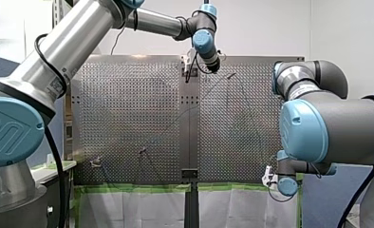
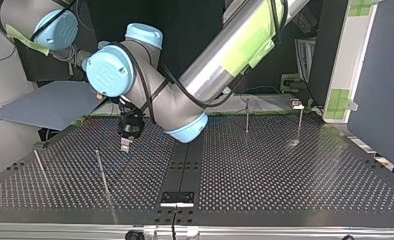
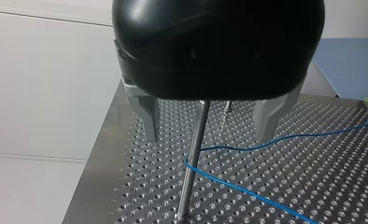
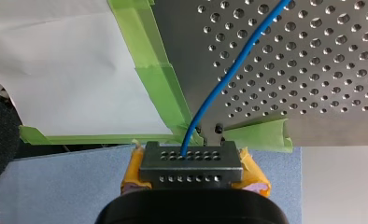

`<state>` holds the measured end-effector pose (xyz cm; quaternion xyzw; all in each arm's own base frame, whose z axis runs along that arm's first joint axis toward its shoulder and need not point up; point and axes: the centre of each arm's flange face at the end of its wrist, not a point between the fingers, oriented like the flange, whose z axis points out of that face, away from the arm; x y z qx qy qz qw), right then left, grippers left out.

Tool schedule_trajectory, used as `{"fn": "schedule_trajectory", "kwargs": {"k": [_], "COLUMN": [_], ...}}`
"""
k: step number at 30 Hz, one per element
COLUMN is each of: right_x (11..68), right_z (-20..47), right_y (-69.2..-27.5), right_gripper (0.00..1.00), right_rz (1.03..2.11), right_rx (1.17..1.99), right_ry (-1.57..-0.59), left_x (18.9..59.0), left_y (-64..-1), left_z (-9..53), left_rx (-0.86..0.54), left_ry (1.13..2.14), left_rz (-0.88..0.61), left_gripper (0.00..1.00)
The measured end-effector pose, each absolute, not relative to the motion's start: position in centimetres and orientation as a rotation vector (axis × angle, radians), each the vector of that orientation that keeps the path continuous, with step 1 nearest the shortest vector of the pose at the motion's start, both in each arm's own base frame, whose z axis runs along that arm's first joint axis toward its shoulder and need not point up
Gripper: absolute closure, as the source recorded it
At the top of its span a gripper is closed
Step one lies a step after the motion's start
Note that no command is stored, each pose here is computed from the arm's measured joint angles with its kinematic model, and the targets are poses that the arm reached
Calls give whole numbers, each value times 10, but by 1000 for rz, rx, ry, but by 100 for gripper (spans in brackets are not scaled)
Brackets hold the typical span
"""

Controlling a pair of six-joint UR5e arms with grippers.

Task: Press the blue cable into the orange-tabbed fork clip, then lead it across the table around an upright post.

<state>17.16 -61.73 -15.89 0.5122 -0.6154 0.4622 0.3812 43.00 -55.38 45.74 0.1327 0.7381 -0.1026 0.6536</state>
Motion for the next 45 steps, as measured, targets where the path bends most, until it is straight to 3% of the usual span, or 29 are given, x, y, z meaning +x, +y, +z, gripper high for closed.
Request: {"fn": "schedule_trajectory", "kwargs": {"k": [30, 37, 45], "right_x": [172, 172, 172], "right_z": [-159, -159, -160], "right_y": [-617, -616, -616], "right_gripper": [100, 100, 100], "right_rz": [1178, 1174, 1166], "right_rx": [1311, 1314, 1323], "right_ry": [-1571, -1574, -1572], "left_x": [429, 431, 453], "left_y": [-551, -531, -483], "left_z": [456, 468, 489], "left_rx": [293, 248, 94], "left_ry": [1687, 1669, 1616], "left_rz": [-237, -259, -277], "left_gripper": [0, 0, 0]}}
